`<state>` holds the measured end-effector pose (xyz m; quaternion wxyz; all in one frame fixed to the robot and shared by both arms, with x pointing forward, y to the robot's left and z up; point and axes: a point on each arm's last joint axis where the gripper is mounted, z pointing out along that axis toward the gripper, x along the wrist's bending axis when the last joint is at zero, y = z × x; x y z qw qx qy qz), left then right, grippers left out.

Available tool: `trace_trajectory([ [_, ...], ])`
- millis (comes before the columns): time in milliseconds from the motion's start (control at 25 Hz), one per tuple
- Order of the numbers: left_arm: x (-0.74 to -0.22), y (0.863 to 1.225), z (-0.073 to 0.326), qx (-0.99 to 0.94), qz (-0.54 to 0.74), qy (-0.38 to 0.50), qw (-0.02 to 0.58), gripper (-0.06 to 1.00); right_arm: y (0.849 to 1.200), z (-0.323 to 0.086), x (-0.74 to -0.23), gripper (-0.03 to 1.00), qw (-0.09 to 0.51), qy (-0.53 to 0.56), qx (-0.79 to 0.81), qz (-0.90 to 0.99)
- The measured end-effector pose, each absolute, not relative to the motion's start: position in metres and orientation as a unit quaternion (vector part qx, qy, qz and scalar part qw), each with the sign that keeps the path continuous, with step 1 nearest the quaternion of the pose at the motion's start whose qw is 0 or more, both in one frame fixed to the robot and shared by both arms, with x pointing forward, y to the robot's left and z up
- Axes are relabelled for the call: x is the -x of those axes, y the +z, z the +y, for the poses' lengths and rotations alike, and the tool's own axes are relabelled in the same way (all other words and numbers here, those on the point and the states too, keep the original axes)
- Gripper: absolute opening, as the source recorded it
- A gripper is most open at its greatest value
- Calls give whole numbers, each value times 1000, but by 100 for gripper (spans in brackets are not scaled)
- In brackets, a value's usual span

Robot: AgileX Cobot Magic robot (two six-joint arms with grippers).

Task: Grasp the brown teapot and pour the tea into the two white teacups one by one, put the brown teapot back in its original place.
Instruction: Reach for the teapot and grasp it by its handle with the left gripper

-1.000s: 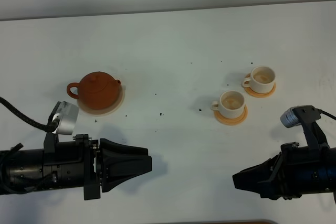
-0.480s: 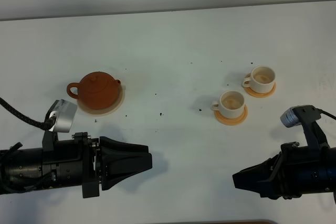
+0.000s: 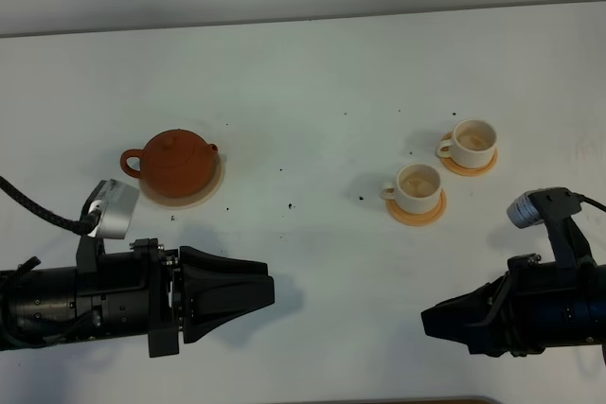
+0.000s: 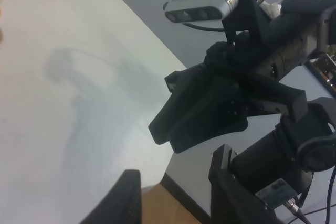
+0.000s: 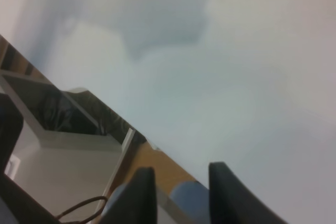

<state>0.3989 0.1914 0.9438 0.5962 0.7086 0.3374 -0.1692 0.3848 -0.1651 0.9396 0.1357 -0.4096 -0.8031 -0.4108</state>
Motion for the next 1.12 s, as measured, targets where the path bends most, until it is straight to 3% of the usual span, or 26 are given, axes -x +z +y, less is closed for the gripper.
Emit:
trace_trajectory([
  [520, -423, 964, 187, -689, 353, -204, 600, 32, 941, -164, -387, 24, 135, -420, 426, -790],
  [960, -457, 997, 182, -728, 341, -229, 548, 32, 941, -164, -388, 24, 135, -423, 431, -786],
  [1120, -475, 1008, 183, -748, 364, -201, 517, 32, 943, -166, -398, 24, 92, -422, 449, -782],
])
